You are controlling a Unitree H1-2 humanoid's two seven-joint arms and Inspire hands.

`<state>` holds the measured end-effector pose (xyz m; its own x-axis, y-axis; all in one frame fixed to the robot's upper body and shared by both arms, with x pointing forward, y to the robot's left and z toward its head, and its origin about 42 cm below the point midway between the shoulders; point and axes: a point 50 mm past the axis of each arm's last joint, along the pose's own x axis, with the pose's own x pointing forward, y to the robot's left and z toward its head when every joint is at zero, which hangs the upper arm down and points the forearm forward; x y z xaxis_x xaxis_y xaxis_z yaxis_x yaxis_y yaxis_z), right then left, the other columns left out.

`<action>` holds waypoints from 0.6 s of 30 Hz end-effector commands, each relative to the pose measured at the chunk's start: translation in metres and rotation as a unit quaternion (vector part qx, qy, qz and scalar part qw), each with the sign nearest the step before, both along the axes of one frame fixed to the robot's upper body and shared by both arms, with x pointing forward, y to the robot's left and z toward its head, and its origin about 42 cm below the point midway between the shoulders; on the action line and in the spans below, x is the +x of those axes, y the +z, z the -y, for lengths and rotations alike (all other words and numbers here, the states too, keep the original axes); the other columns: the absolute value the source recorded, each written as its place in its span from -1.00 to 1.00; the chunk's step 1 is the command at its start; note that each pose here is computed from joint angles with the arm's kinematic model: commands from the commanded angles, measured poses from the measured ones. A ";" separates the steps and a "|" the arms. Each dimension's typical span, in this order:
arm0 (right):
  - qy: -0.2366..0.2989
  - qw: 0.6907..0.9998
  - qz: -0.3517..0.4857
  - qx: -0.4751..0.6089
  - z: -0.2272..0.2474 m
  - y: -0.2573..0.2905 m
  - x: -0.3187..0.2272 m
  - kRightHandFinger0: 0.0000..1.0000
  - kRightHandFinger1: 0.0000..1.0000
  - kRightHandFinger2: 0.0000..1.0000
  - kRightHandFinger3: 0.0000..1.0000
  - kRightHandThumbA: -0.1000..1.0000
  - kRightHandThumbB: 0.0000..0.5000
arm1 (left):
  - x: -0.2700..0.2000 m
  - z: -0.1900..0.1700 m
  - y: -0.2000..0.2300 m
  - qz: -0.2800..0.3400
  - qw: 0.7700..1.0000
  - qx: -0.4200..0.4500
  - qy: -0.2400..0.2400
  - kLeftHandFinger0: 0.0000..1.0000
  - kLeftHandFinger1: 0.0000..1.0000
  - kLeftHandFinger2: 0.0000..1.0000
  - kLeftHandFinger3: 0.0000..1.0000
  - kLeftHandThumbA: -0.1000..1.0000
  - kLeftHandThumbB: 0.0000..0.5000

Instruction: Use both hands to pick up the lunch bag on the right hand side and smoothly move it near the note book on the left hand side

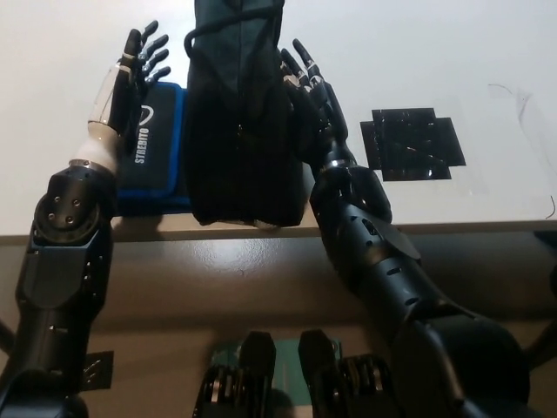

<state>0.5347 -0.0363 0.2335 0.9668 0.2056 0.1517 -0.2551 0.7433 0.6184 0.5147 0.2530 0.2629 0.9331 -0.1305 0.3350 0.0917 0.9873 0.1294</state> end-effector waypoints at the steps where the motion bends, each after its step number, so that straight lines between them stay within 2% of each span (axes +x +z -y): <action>1: -0.003 0.995 0.089 -0.047 0.000 0.032 0.006 1.00 1.00 1.00 1.00 1.00 -0.06 | 0.001 -0.007 0.022 0.036 0.999 0.003 0.001 1.00 1.00 1.00 1.00 1.00 0.22; 3: -0.040 0.989 0.120 -0.075 0.021 0.033 0.007 1.00 1.00 1.00 1.00 1.00 -0.13 | 0.000 -0.011 0.021 0.035 0.999 0.005 0.003 1.00 1.00 1.00 1.00 1.00 0.18; 6: -0.076 0.983 0.148 -0.077 0.049 0.034 0.005 1.00 1.00 1.00 1.00 1.00 -0.09 | -0.003 -0.019 0.019 0.034 0.999 0.005 0.007 1.00 1.00 1.00 1.00 1.00 0.16; 8: -0.110 0.973 0.178 -0.093 0.075 0.037 -0.002 1.00 1.00 1.00 1.00 1.00 -0.18 | -0.005 -0.024 0.017 0.035 0.999 0.003 0.008 1.00 1.00 1.00 1.00 1.00 0.15; 10: -0.121 0.969 0.192 -0.095 0.097 0.037 -0.009 1.00 1.00 1.00 1.00 1.00 0.06 | -0.008 -0.029 0.017 0.033 0.999 0.004 0.008 1.00 1.00 1.00 1.00 1.00 0.17; 11: -0.125 0.968 0.197 -0.096 0.104 0.037 -0.012 1.00 1.00 1.00 1.00 1.00 0.31 | -0.009 -0.031 0.016 0.032 0.999 0.005 0.009 1.00 1.00 1.00 1.00 1.00 0.30; 12: -0.135 0.963 0.209 -0.103 0.121 0.037 -0.019 1.00 1.00 1.00 1.00 1.00 0.15 | -0.012 -0.034 0.015 0.034 0.999 0.007 0.009 1.00 1.00 1.00 1.00 1.00 0.29; 14: -0.153 0.955 0.229 -0.111 0.153 0.037 -0.036 1.00 1.00 1.00 1.00 1.00 0.23 | -0.020 -0.041 0.014 0.036 0.999 0.011 0.008 1.00 1.00 1.00 1.00 1.00 0.31; 16: -0.161 0.951 0.238 -0.115 0.165 0.039 -0.044 1.00 1.00 1.00 1.00 1.00 0.20 | -0.023 -0.045 0.014 0.037 0.999 0.012 0.009 1.00 1.00 1.00 1.00 1.00 0.34; 17: -0.171 0.944 0.252 -0.124 0.177 0.040 -0.056 1.00 1.00 1.00 1.00 1.00 0.08 | -0.029 -0.048 0.013 0.039 0.999 0.018 0.011 1.00 1.00 1.00 1.00 1.00 0.33; 18: -0.180 0.939 0.263 -0.130 0.187 0.042 -0.065 1.00 1.00 1.00 1.00 1.00 0.06 | -0.034 -0.052 0.012 0.043 0.999 0.021 0.012 1.00 1.00 1.00 1.00 1.00 0.26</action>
<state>0.5103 -0.1531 0.2048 0.9474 0.0094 0.3199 -0.1630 0.8743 0.4572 0.4963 0.2721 0.2214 0.9627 -0.0982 0.2522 0.0693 0.9902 0.1210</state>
